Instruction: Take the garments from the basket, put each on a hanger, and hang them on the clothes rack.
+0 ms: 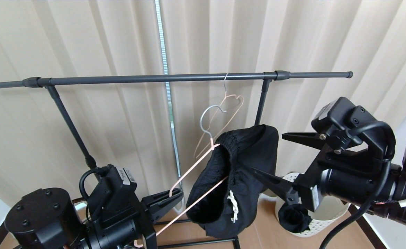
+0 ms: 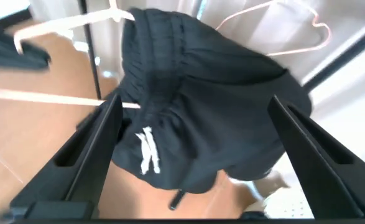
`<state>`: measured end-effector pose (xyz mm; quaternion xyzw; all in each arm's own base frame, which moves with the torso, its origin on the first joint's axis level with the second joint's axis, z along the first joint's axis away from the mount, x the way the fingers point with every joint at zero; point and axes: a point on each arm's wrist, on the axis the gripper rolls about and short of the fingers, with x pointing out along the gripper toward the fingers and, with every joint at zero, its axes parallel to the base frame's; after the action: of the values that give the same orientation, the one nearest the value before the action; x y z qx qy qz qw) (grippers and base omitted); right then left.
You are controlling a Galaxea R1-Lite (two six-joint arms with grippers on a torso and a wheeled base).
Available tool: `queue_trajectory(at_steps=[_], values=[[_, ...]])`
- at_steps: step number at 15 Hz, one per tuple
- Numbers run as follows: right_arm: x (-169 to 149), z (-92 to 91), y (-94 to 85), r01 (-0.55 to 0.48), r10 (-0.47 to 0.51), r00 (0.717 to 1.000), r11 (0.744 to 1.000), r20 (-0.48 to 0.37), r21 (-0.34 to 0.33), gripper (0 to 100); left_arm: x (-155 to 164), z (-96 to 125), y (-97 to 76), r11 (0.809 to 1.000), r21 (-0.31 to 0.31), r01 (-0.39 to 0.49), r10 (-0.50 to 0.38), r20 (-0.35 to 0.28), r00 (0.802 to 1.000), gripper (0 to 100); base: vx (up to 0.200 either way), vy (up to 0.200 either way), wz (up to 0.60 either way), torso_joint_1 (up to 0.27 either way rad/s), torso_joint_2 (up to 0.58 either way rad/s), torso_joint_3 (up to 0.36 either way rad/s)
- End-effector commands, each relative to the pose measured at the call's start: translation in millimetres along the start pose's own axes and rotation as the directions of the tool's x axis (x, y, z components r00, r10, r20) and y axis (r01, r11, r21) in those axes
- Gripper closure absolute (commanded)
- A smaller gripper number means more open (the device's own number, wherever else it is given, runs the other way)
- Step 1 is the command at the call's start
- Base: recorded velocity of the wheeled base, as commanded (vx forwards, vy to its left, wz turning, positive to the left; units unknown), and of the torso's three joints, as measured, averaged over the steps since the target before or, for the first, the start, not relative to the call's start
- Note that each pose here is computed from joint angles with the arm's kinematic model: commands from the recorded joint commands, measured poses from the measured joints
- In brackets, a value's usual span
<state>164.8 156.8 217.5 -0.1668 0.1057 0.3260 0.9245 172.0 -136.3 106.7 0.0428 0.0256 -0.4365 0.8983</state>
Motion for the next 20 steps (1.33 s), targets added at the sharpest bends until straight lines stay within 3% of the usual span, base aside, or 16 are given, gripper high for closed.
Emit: queue_trajectory(at_steps=[1,3,6,7,8,10,11,13,15,17,18,20], values=[[-12,-1.2,-34.3,-0.036,0.034,0.999,0.998,-0.039,-0.045,0,-7,-1,3.5,1.0,0.008,-0.003,0.003,-0.007,1.0,100,0.0,0.0,0.0,0.0,0.0,0.0],[-18,24.4,-55.1,-0.117,0.108,0.988,0.99,-0.109,-0.076,0,-9,-3,2.6,1.0,0.009,0.007,-0.007,-0.016,1.0,100,0.0,0.0,0.0,0.0,0.0,0.0],[-17,44.8,-74.1,-0.315,0.282,0.93,0.942,-0.236,-0.116,0,-11,-6,1.1,0.999,0.005,0.036,-0.035,-0.03,0.999,100,0.0,0.0,0.0,0.0,0.0,0.0],[-2,41.7,-88.8,-0.406,0.35,0.877,0.906,-0.329,-0.12,0,-13,-7,-0.1,0.998,0.002,0.067,-0.066,-0.033,0.997,100,0.0,0.0,0.0,0.0,0.0,0.0],[5,37.4,-92.4,-0.44,0.373,0.855,0.89,-0.361,-0.123,0,-13,-7,-0.6,0.997,0.005,0.073,-0.073,-0.034,0.997,100,0.0,0.0,0.0,0.0,0.0,0.0],[31,14.8,-110.3,-0.612,0.529,0.763,0.777,-0.373,-0.15,0,-16,-10,-4.3,0.995,0.006,0.096,-0.096,-0.049,0.994,100,0.0,0.0,0.0,0.0,0.0,0.0],[38,9.6,-111.2,-0.655,0.576,0.73,0.744,-0.368,-0.134,0,-17,-11,-5.8,0.992,0.011,0.123,-0.122,-0.052,0.991,100,0.0,0.0,0.0,0.0,0.0,0.0],[47,6.0,-111.0,-0.685,0.618,0.704,0.721,-0.35,-0.104,0,-21,-14,-8.3,0.988,0.029,0.15,-0.148,-0.067,0.987,100,0.0,0.0,0.0,0.0,0.0,0.0],[50,7.3,-109.9,-0.699,0.64,0.696,0.707,-0.326,-0.104,0,-22,-15,-10.9,0.986,0.035,0.162,-0.159,-0.075,0.984,100,0.0,0.0,0.0,0.0,0.0,0.0],[56,11.5,-104.8,-0.733,0.686,0.669,0.674,-0.288,-0.098,0,-22,-15,-12.7,0.985,0.036,0.171,-0.168,-0.075,0.983,100,0.0,0.0,0.0,0.0,0.0,0.0],[59,12.6,-93.7,-0.758,0.708,0.643,0.644,-0.292,-0.104,0,-21,-14,-14.7,0.983,0.039,0.18,-0.177,-0.072,0.982,100,0.0,0.0,0.0,0.0,0.0,0.0],[68,10.8,-85.2,-0.779,0.729,0.615,0.62,-0.3,-0.092,0,-21,-14,-17.6,0.98,0.04,0.196,-0.193,-0.069,0.979,100,0.0,0.0,0.0,0.0,0.0,0.0]])
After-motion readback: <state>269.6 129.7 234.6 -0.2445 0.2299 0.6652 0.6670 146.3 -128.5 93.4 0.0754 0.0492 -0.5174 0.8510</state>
